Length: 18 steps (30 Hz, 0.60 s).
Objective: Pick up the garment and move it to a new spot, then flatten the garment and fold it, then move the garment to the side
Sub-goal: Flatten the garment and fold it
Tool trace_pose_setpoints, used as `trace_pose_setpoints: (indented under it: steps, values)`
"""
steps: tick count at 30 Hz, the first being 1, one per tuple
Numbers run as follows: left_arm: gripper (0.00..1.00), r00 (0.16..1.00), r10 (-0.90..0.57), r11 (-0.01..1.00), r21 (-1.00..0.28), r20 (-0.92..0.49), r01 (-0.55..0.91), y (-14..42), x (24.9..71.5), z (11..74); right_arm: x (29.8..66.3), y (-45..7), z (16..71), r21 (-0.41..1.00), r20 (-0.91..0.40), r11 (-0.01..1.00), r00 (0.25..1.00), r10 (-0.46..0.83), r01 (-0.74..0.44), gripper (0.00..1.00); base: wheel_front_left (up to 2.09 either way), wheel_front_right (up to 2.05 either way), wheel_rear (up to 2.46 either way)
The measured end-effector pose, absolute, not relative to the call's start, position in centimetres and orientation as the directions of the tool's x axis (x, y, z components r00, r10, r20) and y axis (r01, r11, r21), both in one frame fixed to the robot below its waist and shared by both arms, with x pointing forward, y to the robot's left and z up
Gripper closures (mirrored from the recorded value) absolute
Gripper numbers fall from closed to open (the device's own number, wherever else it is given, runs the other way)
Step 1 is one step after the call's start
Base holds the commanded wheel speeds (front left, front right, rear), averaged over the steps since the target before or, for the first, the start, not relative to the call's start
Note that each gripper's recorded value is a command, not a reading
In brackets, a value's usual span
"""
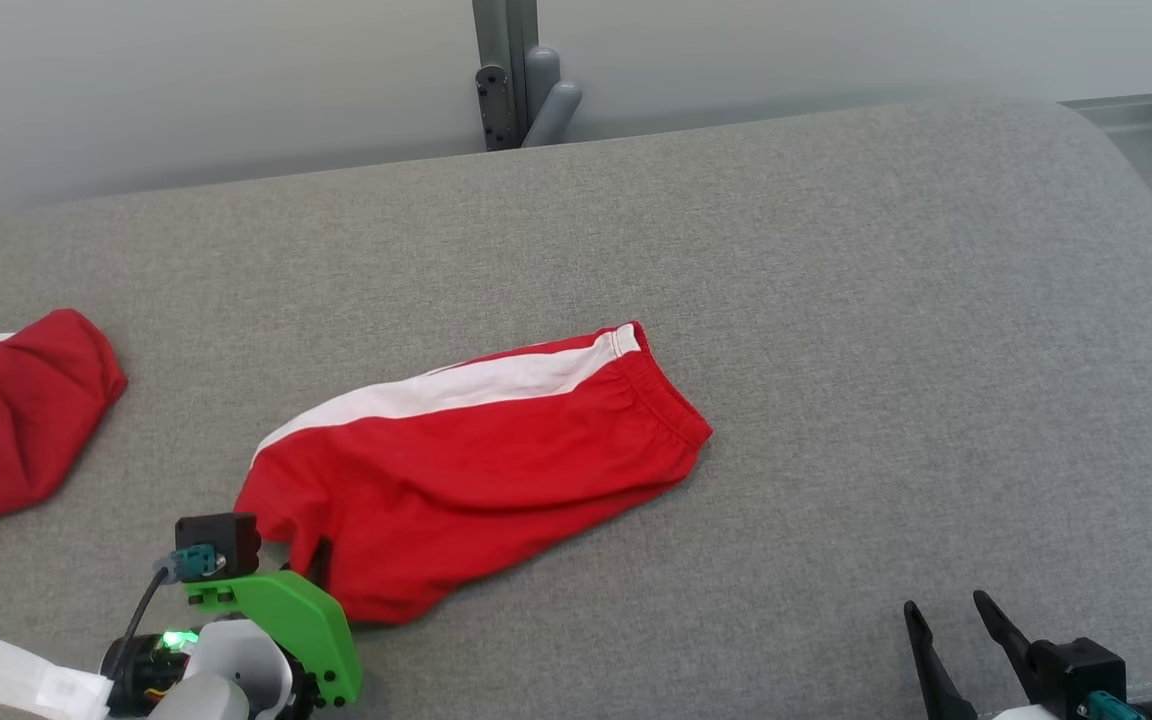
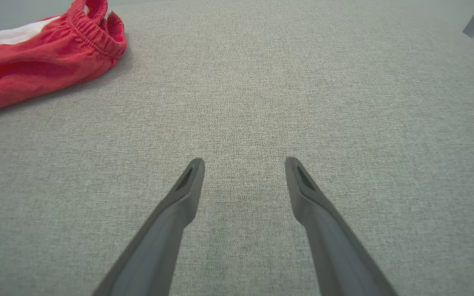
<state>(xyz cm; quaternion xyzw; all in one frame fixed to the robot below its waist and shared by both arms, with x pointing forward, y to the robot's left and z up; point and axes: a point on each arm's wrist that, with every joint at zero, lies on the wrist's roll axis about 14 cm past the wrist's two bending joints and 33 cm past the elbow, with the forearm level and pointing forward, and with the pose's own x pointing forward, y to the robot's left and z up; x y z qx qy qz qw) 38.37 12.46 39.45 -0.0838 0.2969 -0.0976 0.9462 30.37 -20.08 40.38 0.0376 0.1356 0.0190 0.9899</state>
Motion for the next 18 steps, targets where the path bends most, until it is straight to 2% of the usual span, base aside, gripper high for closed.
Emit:
trace_pose_setpoints:
  steps: [7,8,9,10,18]
  values:
    - [1.0,0.808,-0.208,0.968,-0.237,-0.551,0.088,13.3,37.5,38.8,30.2,-20.1,40.4,0.078,-0.268,0.997,0.962,0.049,-0.029,0.0,0.0,0.0,0.0]
    - [0.69,0.814,-0.204,0.968,-0.236,-0.543,0.086,13.4,37.5,38.9,30.2,-20.1,40.4,0.078,-0.268,0.996,0.962,0.049,-0.029,0.0,0.0,0.0,0.0]
    - [0.44,0.819,-0.203,0.968,-0.236,-0.537,0.085,13.5,37.5,38.9,30.0,-20.1,40.3,0.078,-0.269,0.996,0.962,0.05,-0.03,0.0,0.0,0.0,0.0]
    - [0.0,0.825,-0.204,0.967,-0.24,-0.527,0.086,13.5,37.5,39.1,29.9,-20.1,40.3,0.078,-0.271,0.997,0.961,0.05,-0.03,0.0,0.0,0.0,0.0]
    - [0.0,0.884,-0.161,0.967,-0.25,-0.438,0.052,14.0,37.3,40.3,29.0,-20.5,40.3,0.073,-0.271,0.997,0.962,0.044,-0.025,0.0,0.0,0.0,0.0]
